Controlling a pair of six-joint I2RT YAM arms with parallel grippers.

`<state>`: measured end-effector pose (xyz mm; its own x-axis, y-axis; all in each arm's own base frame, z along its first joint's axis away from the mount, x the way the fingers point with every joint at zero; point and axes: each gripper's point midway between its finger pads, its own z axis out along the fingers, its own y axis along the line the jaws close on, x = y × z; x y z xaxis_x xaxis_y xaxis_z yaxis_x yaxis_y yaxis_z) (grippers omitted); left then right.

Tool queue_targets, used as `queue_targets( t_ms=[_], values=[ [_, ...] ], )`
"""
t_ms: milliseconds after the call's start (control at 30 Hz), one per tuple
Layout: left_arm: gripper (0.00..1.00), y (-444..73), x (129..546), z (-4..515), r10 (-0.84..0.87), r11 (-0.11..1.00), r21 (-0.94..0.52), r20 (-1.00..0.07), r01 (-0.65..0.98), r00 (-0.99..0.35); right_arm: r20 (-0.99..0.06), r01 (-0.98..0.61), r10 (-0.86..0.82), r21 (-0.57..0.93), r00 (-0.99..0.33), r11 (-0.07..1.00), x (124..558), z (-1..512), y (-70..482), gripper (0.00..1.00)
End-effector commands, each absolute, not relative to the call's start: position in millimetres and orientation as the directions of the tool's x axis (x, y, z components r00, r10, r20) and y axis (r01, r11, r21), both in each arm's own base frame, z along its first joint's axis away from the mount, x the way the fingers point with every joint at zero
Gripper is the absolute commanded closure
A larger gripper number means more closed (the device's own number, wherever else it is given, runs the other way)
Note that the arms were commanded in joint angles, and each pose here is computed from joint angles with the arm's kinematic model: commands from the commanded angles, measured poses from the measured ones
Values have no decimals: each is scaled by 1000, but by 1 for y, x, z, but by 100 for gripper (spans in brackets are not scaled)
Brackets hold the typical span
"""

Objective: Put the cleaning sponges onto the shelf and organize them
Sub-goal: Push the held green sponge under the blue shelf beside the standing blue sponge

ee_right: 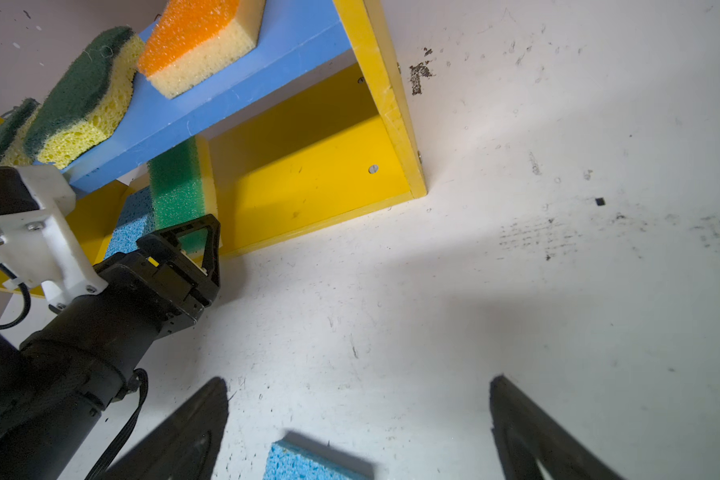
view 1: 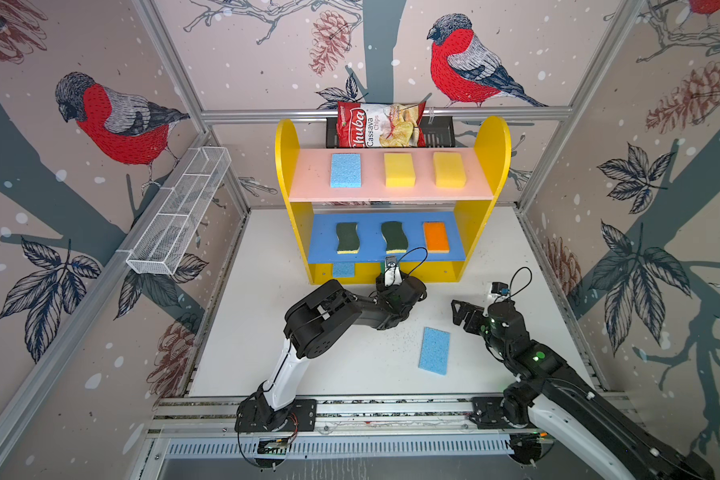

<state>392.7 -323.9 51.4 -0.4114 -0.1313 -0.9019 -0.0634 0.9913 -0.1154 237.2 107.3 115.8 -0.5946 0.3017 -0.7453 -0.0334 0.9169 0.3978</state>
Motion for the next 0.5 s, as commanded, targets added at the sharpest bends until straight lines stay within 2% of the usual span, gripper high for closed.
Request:
queue_targets(
  t_ms=[0, 467],
  values=[
    [34, -320, 385, 25, -80, 997, -64, -858, -49, -507, -748, -37, 305, 402, -590, 915, 238, 117, 108, 2],
    [33, -317, 383, 19, -78, 997, -54, -844, -61, -530, -744, -33, 314, 410, -590, 911, 235, 116, 107, 2]
  ],
)
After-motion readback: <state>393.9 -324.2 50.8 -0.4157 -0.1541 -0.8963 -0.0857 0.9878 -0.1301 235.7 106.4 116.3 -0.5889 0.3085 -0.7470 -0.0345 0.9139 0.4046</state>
